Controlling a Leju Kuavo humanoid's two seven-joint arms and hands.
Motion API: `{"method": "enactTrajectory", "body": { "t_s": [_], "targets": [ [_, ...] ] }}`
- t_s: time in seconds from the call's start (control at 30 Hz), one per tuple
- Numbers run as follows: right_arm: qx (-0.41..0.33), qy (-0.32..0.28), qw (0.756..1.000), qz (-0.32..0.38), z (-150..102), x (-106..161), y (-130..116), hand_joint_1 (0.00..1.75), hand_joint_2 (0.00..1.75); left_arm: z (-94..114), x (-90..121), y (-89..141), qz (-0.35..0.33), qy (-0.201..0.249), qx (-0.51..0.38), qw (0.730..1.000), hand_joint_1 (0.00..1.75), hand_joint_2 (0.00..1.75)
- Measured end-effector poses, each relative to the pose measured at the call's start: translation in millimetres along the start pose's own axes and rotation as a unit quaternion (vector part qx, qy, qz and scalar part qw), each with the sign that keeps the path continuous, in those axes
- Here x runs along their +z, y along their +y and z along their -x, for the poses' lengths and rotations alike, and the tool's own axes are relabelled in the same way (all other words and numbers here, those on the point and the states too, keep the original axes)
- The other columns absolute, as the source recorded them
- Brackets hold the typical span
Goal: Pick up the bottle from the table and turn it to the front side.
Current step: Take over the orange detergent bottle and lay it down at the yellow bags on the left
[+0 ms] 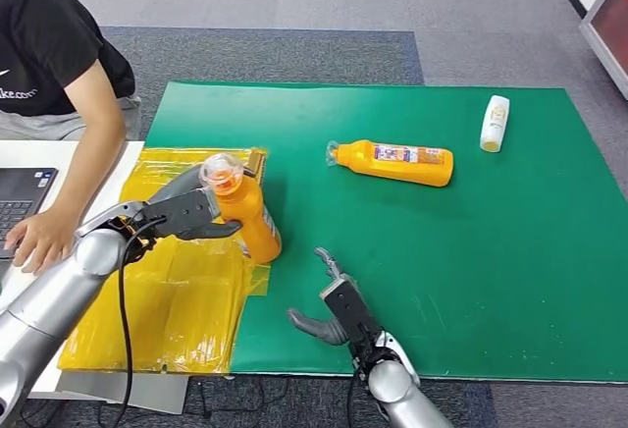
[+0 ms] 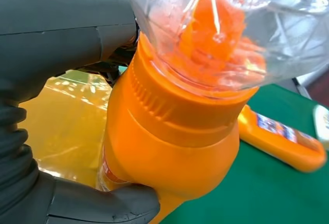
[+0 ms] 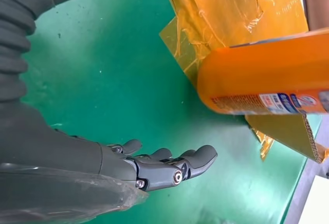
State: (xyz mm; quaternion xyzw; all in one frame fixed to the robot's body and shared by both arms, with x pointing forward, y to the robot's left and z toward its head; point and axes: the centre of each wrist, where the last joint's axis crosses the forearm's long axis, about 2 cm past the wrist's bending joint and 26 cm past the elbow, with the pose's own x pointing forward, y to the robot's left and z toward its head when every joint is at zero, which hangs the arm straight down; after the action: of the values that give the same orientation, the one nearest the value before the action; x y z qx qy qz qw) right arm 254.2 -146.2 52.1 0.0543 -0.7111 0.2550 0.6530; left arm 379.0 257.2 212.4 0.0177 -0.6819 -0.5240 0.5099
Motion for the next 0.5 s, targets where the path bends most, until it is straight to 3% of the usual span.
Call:
{"method": "enactTrajectory", "body": {
  "t_s": [0.2,0.5],
  "targets": [
    [-0.002,0.002,1.0,-0.006,2,1,2,0.0,1.75,-9,-1,30,0.048,-0.006,0.007,0.999,1.75,1.75],
    [-0.004,0.006,1.0,-0.014,6,2,3,0.0,1.75,-45,-2,112,0.127,0.005,-0.028,0.992,1.75,1.75]
  ]
}}
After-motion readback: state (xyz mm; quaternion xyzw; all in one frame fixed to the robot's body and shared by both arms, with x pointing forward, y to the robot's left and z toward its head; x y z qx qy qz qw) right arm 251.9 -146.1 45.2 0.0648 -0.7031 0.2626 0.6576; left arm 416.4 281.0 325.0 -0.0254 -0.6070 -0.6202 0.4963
